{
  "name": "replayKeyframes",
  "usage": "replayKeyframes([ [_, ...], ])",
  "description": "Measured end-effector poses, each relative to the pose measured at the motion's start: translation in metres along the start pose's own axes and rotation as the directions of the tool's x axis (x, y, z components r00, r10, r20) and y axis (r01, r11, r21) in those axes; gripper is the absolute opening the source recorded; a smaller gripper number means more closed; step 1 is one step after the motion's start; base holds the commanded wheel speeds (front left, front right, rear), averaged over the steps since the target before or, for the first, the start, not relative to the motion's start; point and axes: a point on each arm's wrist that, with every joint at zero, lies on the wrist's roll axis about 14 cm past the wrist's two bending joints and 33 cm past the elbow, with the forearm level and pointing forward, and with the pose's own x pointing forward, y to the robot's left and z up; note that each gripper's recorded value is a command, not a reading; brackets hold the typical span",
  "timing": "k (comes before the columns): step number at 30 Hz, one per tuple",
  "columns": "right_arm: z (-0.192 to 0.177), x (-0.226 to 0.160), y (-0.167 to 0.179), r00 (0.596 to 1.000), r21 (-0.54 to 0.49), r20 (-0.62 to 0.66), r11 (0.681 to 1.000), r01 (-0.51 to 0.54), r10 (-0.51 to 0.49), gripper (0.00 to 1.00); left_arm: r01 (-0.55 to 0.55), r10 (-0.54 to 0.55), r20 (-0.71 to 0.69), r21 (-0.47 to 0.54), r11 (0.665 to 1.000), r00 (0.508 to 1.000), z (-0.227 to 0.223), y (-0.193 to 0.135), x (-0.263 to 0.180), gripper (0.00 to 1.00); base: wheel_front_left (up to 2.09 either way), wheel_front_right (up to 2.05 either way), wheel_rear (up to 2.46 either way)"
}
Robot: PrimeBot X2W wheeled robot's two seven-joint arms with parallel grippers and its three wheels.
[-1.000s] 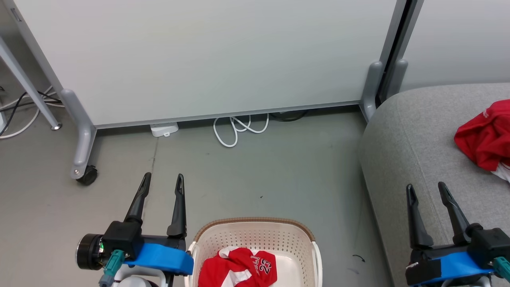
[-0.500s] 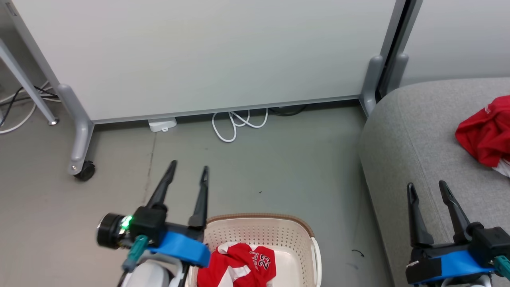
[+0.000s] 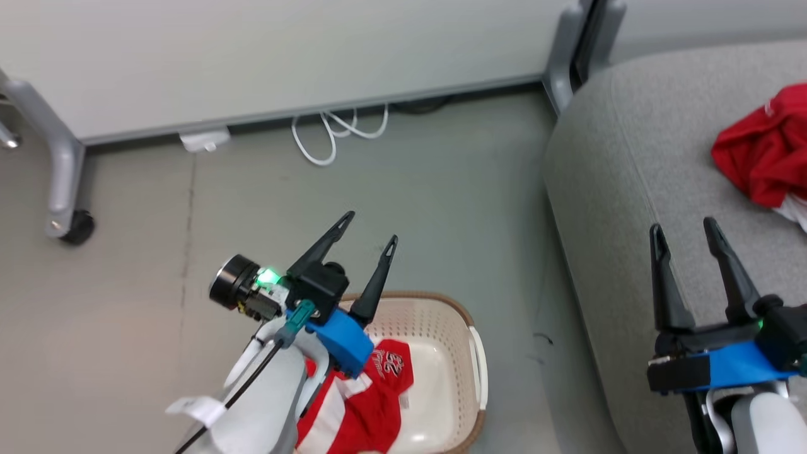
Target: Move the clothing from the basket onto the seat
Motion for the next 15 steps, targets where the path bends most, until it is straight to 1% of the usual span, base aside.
replayKeyframes([
  [4, -0.01, 0.011, -0.005, 1.0, -0.005, -0.019, 1.0, 0.007, -0.007, 1.0, 0.105, -0.101, -0.113, 0.03, 0.994, 0.988, -0.038, -0.014, 0.018, 1.0, 0.0, 0.0, 0.0],
  [7, -0.019, 0.019, -0.011, 0.999, -0.009, -0.035, 1.0, 0.013, -0.014, 1.0, 0.19, -0.173, -0.211, 0.063, 0.98, 0.962, -0.071, -0.023, 0.025, 1.0, 0.0, 0.0, 0.0],
  [12, -0.034, 0.033, -0.017, 0.998, -0.03, -0.061, 1.0, 0.009, -0.011, 1.0, 0.289, -0.25, -0.345, 0.067, 0.955, 0.905, -0.12, -0.032, 0.034, 1.0, 0.0, 0.0, 0.0],
  [15, -0.043, 0.044, -0.017, 0.997, -0.038, -0.071, 0.999, -0.003, 0.0, 1.0, 0.342, -0.279, -0.447, 0.067, 0.937, 0.85, -0.154, -0.035, 0.032, 1.0, 0.0, 0.0, 0.0],
])
